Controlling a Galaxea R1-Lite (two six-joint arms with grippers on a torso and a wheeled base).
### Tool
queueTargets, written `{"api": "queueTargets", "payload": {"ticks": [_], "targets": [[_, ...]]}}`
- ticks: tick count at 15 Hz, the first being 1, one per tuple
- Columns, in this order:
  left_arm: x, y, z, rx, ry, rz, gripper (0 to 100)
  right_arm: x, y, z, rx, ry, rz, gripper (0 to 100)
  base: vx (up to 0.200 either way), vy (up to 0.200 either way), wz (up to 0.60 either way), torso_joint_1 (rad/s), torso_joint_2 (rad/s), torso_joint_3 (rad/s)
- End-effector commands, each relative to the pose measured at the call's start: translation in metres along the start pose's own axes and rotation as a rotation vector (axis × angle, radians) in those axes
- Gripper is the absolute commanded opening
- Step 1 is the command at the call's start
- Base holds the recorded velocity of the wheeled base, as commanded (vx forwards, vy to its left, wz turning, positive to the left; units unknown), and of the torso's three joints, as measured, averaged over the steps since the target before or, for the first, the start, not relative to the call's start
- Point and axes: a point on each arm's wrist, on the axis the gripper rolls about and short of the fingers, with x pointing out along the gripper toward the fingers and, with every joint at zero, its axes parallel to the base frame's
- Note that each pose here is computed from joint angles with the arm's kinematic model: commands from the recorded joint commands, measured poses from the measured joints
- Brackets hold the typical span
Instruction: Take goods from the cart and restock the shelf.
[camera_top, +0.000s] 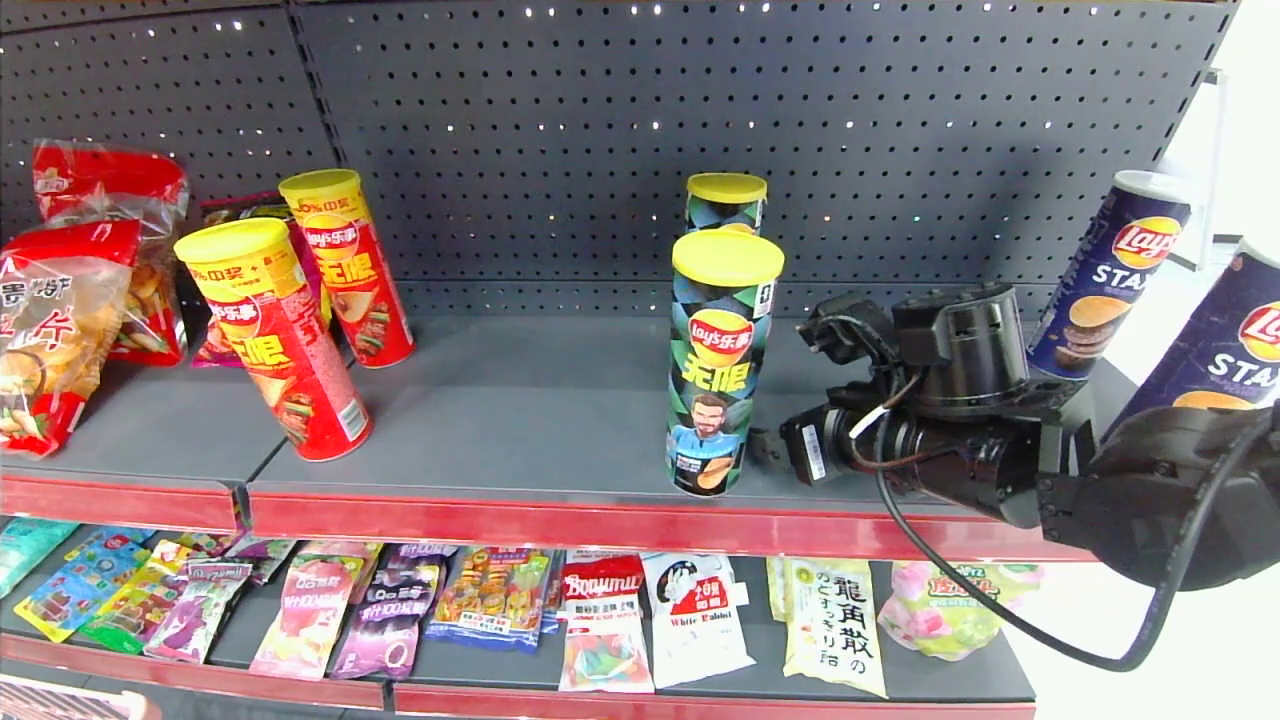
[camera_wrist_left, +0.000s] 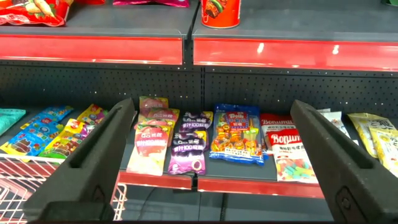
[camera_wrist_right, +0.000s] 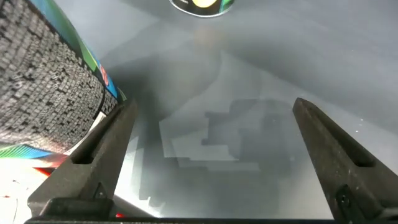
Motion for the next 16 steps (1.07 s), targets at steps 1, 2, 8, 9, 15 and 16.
{"api": "queueTargets", "payload": {"ticks": [1,2,8,9,15,16], "targets": [[0.0,0.0,0.0,0.0,-0.001,0.001,100,0.0,0.002,0.001,-0.001,-0.004,0.005,100,0.0,0.0,0.0,0.0,0.0,0.0],[0.0,0.0,0.0,0.0,-0.001,0.001,100,0.0,0.002,0.001,-0.002,-0.004,0.007,100,0.0,0.0,0.0,0.0,0.0,0.0],[0.0,0.0,0.0,0.0,-0.001,0.001,100,-0.015,-0.009,-0.002,0.025,-0.011,-0.017,100,0.0,0.0,0.0,0.0,0.0,0.0],[0.0,0.0,0.0,0.0,-0.001,0.001,100,-0.027,-0.015,-0.003,0.033,-0.02,-0.028,100,0.0,0.0,0.0,0.0,0.0,0.0],[0.0,0.0,0.0,0.0,-0.001,0.001,100,-0.126,-0.042,-0.036,0.048,-0.121,-0.062,100,0.0,0.0,0.0,0.0,0.0,0.0],[0.0,0.0,0.0,0.0,-0.001,0.001,100,-0.142,-0.045,-0.047,0.05,-0.137,-0.064,100,0.0,0.0,0.0,0.0,0.0,0.0]]}}
